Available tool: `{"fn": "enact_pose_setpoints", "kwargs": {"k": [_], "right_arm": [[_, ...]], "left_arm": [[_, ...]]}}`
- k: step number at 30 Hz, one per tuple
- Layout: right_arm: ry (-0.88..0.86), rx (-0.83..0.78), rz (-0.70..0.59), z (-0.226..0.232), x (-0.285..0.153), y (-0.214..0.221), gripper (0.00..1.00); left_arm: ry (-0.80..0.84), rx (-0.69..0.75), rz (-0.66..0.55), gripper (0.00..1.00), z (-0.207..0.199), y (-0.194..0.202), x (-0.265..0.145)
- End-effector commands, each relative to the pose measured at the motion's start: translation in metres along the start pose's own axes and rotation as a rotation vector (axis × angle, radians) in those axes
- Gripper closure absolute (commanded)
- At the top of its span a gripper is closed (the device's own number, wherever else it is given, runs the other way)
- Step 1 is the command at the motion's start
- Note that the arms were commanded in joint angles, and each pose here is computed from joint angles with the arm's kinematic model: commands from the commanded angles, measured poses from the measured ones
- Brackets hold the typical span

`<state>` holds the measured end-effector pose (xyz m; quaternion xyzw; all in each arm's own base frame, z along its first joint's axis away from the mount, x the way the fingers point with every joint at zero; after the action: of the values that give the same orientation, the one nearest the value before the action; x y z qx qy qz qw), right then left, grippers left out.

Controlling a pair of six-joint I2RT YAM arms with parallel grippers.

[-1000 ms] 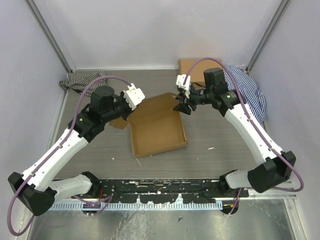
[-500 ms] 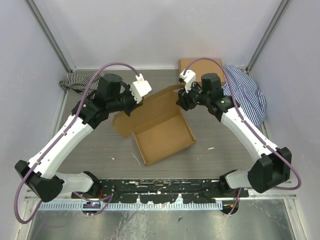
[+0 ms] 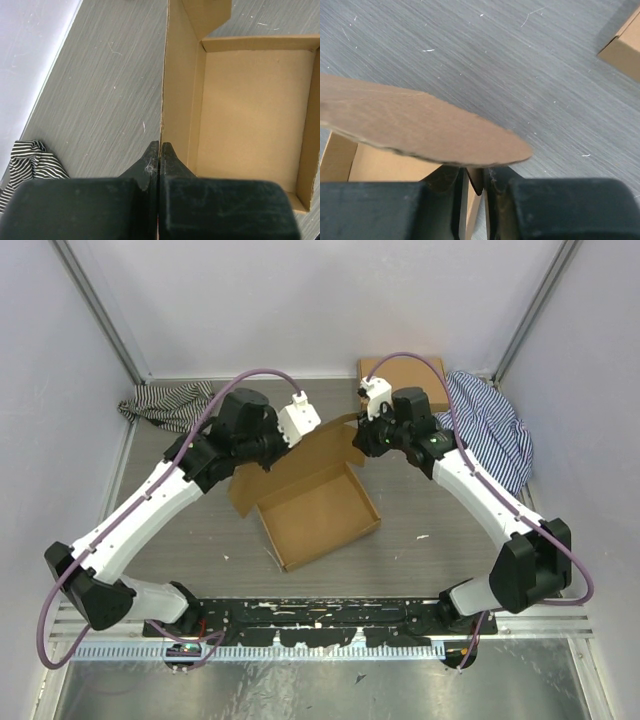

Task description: Fold the paper box

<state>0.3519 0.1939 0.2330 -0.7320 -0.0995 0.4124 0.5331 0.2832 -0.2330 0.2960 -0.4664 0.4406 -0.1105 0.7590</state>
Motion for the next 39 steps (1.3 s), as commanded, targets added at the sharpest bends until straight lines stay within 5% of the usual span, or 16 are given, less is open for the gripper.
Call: {"fn": "enact_pose_setpoints", "kwargs": {"k": [1, 7, 12, 15, 19, 25, 32, 39], "right_arm": [[0.057, 0.060, -0.042, -0.007, -0.001, -0.019, 0.83], [0.083, 0.118, -0.031, -0.005, -0.001, -0.017, 0.92], [0.100, 0.124, -0.038, -0.002, -0.002, -0.016, 0.97], [0.120, 0.127, -0.046, -0.001, -0.004, -0.018, 0.99], [0.140, 0.142, -0.054, 0.001, -0.007, -0.022, 0.99], [0.176, 0.150, -0.050, 0.003, -0.008, -0.023, 0.99], [0.221, 0.204, -0.035, -0.001, -0.010, -0.017, 0.99], [0.217, 0.229, -0.007, 0.002, -0.010, -0.011, 0.99]], "left_arm": [[-0.076, -0.019, 0.020, 0.97, 0.008, -0.007, -0.001], [-0.182, -0.152, 0.043, 0.69, 0.020, -0.014, -0.001], [-0.316, -0.298, 0.015, 0.64, 0.034, -0.015, -0.014], [-0.396, -0.389, -0.072, 0.62, 0.041, -0.017, -0.034], [-0.436, -0.535, -0.274, 0.42, 0.045, -0.027, -0.078], [-0.451, -0.657, -0.405, 0.41, 0.042, -0.014, -0.122], [-0.583, -0.724, -0.299, 0.34, 0.043, 0.050, -0.104], [-0.614, -0.720, -0.252, 0.33, 0.043, 0.067, -0.082]]}}
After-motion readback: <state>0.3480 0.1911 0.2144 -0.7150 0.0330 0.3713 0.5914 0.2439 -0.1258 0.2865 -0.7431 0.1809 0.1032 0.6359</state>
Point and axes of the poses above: each gripper's point midway between its finger pads, its own x axis out along the fingers, its own z axis along the line the jaws close on, y = z × x, the point moved 2 cm from there along -x, back along the fingers, and after that the axes turned 12 degrees about -x, right-handed, at the moved point
